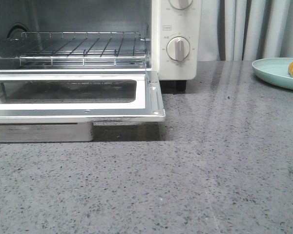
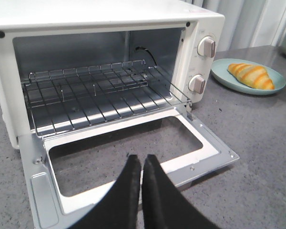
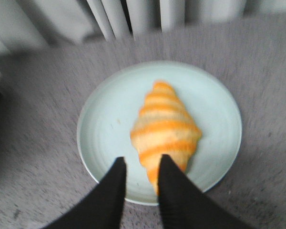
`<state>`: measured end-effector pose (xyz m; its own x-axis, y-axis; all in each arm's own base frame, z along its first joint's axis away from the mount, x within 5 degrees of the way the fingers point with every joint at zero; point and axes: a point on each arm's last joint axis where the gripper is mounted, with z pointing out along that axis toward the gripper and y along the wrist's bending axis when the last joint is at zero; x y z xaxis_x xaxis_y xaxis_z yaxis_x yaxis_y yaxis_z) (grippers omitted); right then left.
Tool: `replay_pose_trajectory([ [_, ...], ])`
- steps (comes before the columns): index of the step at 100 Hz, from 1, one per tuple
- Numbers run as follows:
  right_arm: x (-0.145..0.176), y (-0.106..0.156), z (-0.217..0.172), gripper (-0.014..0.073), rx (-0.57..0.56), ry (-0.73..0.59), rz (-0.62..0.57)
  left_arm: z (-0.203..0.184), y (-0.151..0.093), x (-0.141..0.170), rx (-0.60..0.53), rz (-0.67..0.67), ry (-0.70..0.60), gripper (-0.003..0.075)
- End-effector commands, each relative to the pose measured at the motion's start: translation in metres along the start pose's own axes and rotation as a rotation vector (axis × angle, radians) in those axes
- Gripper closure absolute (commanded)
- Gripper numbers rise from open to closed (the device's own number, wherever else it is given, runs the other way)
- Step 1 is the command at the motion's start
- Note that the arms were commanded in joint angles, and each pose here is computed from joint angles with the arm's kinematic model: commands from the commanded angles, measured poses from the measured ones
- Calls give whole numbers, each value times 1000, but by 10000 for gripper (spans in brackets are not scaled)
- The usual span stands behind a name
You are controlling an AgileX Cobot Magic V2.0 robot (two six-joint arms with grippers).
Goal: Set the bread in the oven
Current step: 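Lower the right gripper onto the croissant on the blue plate and grasp it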
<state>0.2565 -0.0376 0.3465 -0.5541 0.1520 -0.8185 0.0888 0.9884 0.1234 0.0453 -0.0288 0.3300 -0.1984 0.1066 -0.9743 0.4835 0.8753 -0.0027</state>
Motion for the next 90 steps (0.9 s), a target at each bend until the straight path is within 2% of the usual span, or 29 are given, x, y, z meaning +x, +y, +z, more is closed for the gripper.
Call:
replay_pose_trajectory([
  [1, -10, -5, 13, 288, 16, -23, 10, -6, 0, -13, -2, -4, -82, 742],
  [7, -7, -8, 28, 251, 20, 20, 13, -6, 0, -13, -2, -3, -84, 742],
  [21, 1, -14, 54, 252, 33, 71, 19, -6, 0, -13, -2, -3, -84, 742],
  [43, 1, -21, 79, 252, 67, 28, 24, -6, 0, -13, -2, -3, -84, 742],
  [79, 18, -26, 110, 258, 66, 110, 60, -6, -1, -14, 9, -18, -85, 742],
  [84, 20, -26, 112, 271, 62, 123, 71, -6, -1, -14, 9, -18, -85, 742],
  [90, 22, -26, 114, 329, 58, 140, 77, -6, -1, -14, 9, -18, -85, 742],
])
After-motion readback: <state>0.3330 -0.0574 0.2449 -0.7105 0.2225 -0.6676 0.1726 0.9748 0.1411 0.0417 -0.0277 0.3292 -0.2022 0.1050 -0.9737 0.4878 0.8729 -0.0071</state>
